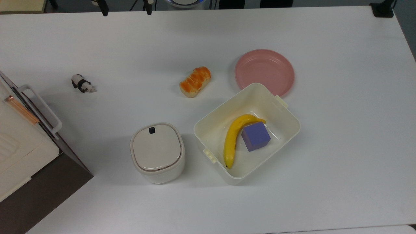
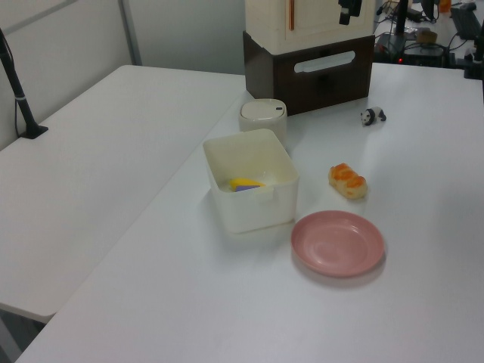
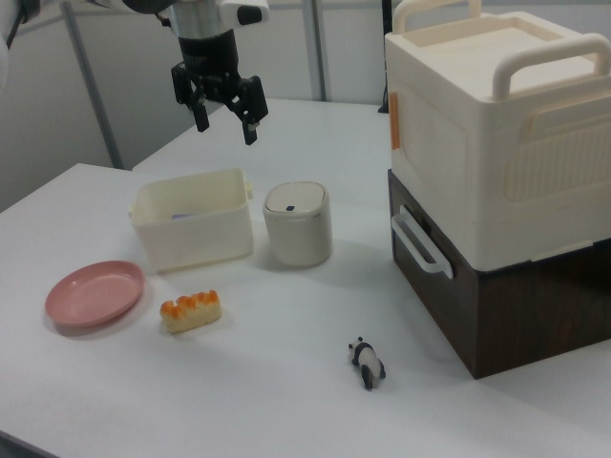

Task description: Close the trash can

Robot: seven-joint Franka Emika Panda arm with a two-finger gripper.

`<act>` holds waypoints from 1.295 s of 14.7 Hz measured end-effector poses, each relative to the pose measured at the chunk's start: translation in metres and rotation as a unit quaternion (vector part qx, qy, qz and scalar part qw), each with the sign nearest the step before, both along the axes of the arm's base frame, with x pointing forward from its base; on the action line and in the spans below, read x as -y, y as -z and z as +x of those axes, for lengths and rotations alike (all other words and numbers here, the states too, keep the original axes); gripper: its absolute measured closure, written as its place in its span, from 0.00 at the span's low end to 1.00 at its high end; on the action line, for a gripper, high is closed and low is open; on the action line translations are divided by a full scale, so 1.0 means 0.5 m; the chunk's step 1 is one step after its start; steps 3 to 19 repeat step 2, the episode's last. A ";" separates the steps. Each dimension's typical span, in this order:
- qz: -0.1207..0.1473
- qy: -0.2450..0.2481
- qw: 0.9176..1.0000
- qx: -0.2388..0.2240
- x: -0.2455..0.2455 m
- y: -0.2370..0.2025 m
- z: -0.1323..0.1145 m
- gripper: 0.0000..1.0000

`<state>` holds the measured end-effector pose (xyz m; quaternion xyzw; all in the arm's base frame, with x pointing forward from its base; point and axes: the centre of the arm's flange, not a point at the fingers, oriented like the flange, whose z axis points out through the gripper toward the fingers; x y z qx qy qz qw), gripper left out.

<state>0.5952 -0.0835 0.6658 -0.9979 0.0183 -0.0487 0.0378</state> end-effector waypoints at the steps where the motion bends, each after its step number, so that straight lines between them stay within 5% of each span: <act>1: 0.000 0.000 1.000 0.000 0.000 0.001 0.000 0.00; 19: 0.000 0.000 1.000 -0.001 0.000 0.001 0.000 0.00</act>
